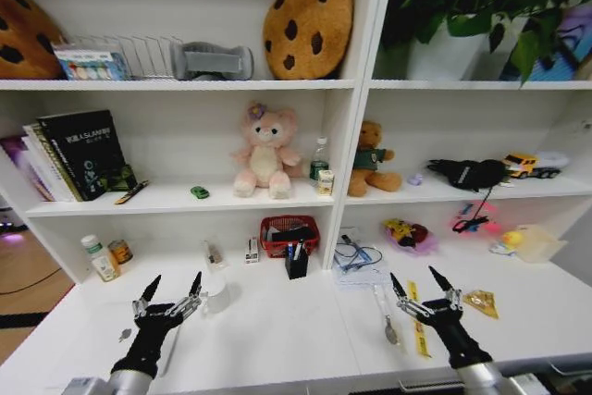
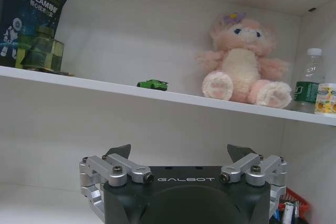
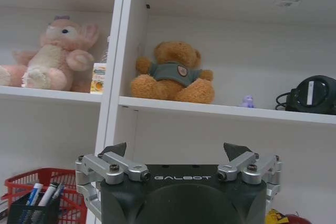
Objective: Organize the objects on the table.
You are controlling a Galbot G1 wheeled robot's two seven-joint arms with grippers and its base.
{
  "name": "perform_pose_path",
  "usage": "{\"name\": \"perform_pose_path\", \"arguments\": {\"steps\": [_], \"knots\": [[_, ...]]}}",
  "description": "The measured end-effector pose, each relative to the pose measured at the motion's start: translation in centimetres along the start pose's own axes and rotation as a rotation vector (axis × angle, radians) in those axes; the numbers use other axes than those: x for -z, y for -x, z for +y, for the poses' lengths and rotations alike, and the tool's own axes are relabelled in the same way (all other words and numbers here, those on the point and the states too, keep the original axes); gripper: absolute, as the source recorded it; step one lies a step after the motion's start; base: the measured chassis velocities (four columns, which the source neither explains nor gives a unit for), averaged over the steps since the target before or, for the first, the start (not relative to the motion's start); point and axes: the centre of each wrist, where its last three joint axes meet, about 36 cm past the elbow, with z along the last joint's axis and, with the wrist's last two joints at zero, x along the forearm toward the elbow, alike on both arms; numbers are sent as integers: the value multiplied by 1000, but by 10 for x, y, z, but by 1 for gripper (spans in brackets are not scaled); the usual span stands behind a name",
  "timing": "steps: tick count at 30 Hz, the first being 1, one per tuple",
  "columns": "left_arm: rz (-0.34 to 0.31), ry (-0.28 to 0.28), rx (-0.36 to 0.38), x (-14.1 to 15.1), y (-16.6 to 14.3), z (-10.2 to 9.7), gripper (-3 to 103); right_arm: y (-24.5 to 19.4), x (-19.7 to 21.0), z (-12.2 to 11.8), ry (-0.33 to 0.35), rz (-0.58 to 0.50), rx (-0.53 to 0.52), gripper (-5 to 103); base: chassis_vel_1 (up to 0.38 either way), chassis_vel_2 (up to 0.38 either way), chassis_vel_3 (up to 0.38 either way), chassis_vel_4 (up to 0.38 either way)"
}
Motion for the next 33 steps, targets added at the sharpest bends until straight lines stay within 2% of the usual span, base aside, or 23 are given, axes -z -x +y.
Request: {"name": "perform_pose_path", "arguments": {"steps": [15, 21, 25, 26, 29, 33], "knots": [[0, 0, 0, 0, 0, 0, 100, -3, -15, -7, -4, 19, -35, 100, -156, -164, 155, 159], [0, 0, 0, 0, 0, 0, 100, -1, -25, -10, 2, 24, -96, 100, -168, -161, 173, 167], [0, 0, 0, 0, 0, 0, 100, 5, -45, -20, -32, 154, -226, 100, -56, -54, 58, 58], [0, 0, 0, 0, 0, 0, 100, 5, -45, -20, -32, 154, -226, 100, 0, 0, 0, 0], [0, 0, 0, 0, 0, 0, 100, 7, -54, -27, -49, 264, -306, 100, 13, 15, -19, -15], [0, 0, 0, 0, 0, 0, 100, 8, -59, -32, -51, 324, -343, 100, 35, 61, -47, -49]]}}
